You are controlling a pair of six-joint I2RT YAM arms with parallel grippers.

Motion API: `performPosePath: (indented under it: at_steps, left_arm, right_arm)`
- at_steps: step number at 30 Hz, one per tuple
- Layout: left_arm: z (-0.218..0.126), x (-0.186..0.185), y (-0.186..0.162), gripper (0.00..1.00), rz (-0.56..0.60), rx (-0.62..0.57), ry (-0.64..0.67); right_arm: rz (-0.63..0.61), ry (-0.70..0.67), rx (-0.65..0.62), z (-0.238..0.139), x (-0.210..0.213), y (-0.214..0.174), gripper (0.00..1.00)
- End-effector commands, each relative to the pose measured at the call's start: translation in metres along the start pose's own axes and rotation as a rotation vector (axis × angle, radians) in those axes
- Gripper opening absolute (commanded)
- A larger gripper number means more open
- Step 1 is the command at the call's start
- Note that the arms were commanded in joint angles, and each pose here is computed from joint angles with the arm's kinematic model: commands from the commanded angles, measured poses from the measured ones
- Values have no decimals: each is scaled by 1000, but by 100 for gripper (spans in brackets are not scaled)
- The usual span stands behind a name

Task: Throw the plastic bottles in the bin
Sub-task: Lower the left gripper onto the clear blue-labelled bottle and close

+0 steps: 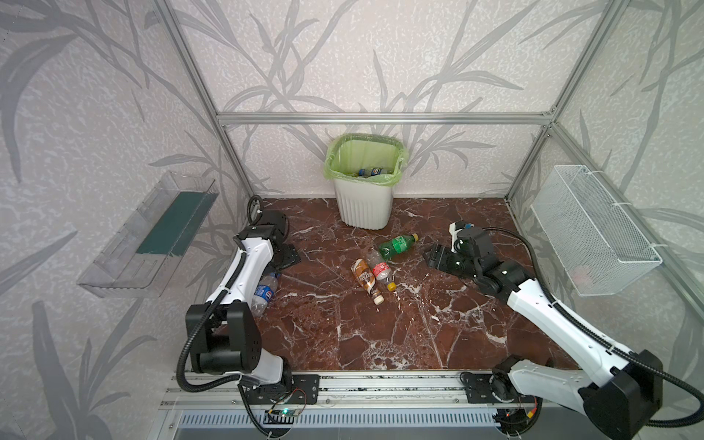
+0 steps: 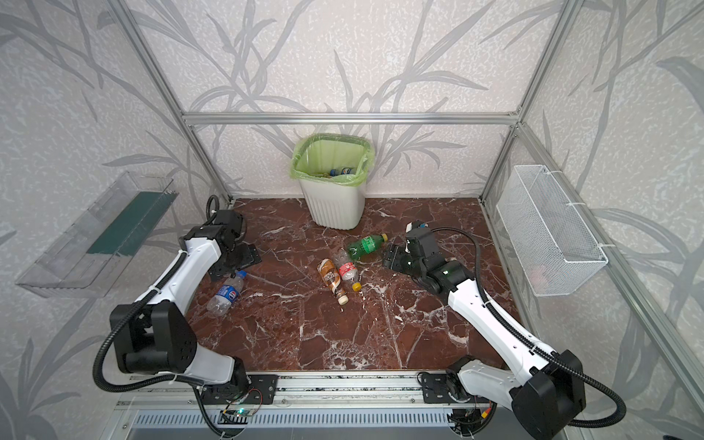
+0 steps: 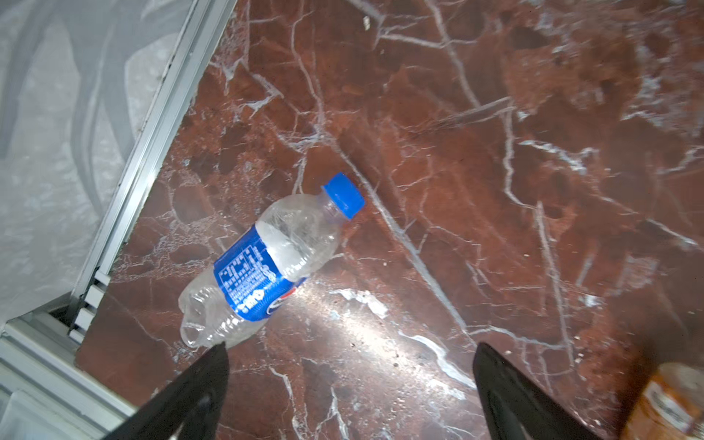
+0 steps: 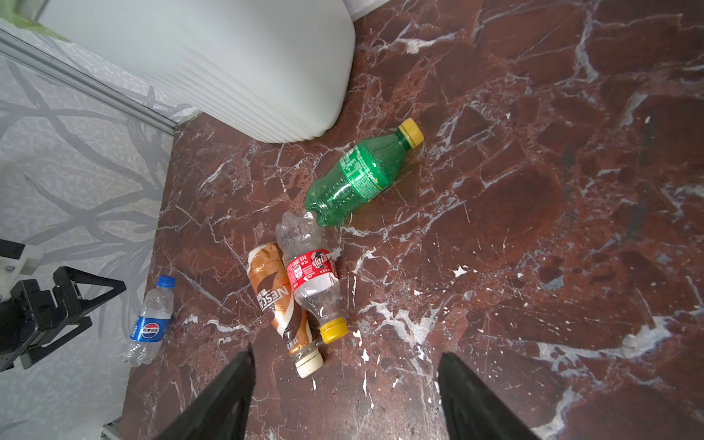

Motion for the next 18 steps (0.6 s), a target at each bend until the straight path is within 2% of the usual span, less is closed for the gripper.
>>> performPosePath:
  at_steps: [1, 7, 18]
  left_arm:
    - [15, 20, -14, 99, 54, 126, 60]
    - [43, 34, -18, 99, 18, 211, 33]
    - [74, 21, -49, 97, -4, 386, -59]
  right_arm:
    - [5, 11, 2, -3, -2, -4, 76]
    - [0, 14, 12, -2, -6, -10, 76]
    - [-2, 12, 9, -5, -14, -12, 76]
Point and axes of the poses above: each gripper's point midway between its finger pads, its own z axis out along the fingers, its own x axis along the line the jaws close on, y = z × x, the point moved 4 cm from there along -z, back along the fingers, and after that the axes turned 2 degrees about z, right-handed, at the moved point
